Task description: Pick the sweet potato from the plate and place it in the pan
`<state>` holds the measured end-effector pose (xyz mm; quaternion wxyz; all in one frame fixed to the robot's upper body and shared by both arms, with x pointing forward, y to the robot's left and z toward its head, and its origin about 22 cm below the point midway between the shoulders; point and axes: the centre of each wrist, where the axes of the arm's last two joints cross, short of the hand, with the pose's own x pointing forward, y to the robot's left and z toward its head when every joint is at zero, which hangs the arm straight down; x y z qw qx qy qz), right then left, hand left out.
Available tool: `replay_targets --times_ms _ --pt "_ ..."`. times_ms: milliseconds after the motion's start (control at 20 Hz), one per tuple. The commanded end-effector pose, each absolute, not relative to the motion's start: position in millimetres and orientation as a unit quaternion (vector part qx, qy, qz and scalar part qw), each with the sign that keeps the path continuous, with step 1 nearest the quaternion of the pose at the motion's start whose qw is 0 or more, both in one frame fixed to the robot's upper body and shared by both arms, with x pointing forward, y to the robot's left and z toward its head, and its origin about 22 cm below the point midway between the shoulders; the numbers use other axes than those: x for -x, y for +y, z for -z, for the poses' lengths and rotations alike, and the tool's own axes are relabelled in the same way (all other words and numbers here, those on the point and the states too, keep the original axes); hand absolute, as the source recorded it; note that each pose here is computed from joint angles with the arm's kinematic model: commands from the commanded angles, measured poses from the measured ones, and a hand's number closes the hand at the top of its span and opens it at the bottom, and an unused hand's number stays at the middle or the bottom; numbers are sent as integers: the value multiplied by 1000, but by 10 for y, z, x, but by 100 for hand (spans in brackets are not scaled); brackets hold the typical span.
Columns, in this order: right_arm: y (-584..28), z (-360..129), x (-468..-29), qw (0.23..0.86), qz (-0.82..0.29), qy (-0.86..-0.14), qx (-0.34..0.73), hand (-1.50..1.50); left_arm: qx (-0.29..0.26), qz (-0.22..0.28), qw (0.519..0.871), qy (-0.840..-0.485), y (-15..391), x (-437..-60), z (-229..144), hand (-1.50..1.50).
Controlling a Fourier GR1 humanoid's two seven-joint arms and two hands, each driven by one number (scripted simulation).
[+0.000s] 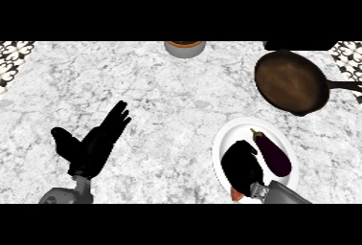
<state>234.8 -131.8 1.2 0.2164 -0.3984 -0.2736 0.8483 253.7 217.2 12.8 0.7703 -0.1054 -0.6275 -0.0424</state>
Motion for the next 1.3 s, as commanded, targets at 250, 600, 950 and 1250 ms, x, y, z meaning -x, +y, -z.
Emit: replay_targets --times_ms 250,600,950,1250 --pt "-1723 35 -2205 227 -810 -391 374 150 102 31 767 -633 2199 -2451 -175 0" --pt "-2247 -266 -2068 340 -661 -595 304 150 83 19 772 -630 2303 -2391 -69 0" --pt "-2594 -741 -1903 380 -498 -738 253 150 85 18 772 -630 2399 -2462 -98 0" --pt "-2958 -745 -1909 470 -381 -779 165 150 100 28 771 -628 2243 -2443 -133 0"
